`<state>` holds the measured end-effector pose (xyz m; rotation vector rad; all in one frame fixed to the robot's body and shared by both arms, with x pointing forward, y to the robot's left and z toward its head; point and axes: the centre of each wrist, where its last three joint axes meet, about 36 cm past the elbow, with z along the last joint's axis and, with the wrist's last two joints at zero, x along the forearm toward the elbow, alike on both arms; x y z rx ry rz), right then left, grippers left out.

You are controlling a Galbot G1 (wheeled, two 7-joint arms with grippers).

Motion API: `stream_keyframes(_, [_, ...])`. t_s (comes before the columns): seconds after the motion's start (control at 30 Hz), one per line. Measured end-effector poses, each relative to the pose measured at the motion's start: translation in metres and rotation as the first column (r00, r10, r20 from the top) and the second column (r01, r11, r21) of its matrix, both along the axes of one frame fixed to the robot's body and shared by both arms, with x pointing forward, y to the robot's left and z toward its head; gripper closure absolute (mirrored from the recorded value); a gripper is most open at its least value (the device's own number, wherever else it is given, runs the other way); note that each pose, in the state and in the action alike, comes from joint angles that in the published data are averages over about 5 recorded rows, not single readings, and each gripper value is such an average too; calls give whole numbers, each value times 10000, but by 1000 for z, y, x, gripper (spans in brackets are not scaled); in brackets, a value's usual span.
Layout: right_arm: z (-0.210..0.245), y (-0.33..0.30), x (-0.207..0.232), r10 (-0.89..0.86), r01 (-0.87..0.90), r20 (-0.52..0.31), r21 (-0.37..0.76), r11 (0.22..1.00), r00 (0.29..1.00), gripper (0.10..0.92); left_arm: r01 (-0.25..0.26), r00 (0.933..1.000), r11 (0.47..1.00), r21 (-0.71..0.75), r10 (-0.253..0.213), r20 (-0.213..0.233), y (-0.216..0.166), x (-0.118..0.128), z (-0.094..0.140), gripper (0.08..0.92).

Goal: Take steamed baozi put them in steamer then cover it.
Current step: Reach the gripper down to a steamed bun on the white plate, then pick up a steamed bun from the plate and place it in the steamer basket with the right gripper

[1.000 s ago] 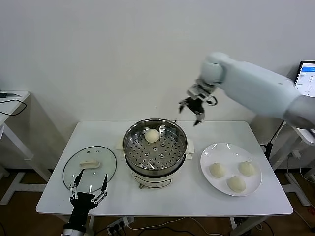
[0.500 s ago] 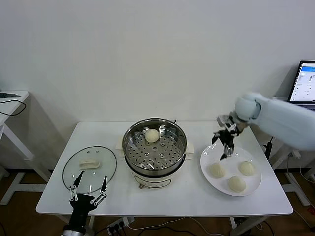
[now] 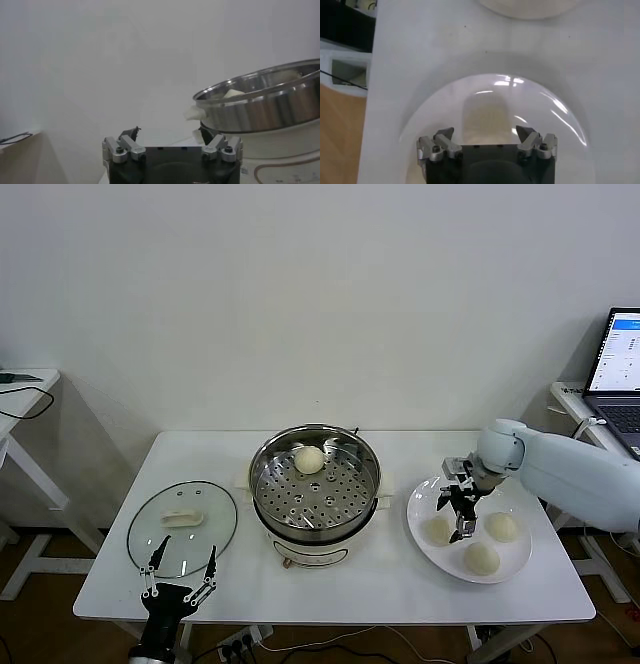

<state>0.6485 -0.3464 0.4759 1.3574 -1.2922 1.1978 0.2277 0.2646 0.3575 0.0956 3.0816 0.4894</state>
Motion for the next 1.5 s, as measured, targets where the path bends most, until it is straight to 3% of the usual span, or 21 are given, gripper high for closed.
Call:
stream_keyframes(0.17, [-11,3,0,-53,53,16,-54,10000,10000,208,-42,10000,10000,-3,42,17,2,1,1,177])
stream_keyframes(0.43, [-18,5,0,-62,63,52,-132,9999,10000,325,-96,10000,9999,-32,96,-7,2,1,1,177])
stream_keyframes(0.67, [-3,2,4,56,-54,119,-172,9998,9999,366,-129,9999,9999,-62,129,-20,1,1,2,177])
stream_keyframes(0.93, [82,19,34,899,-899,479,-27,9959,9948,361,-37,10000,10000,-64,37,51,0,2,6,177])
stream_keyframes(1.23, [209,92,51,2469,-2481,1025,-8,9687,9636,361,93,9999,9998,-158,-91,140,-5,5,9,177])
stream_keyframes(1.5, [249,185,45,3602,-3622,1020,19,9321,9273,373,111,9997,9998,-141,-108,204,-5,6,11,177])
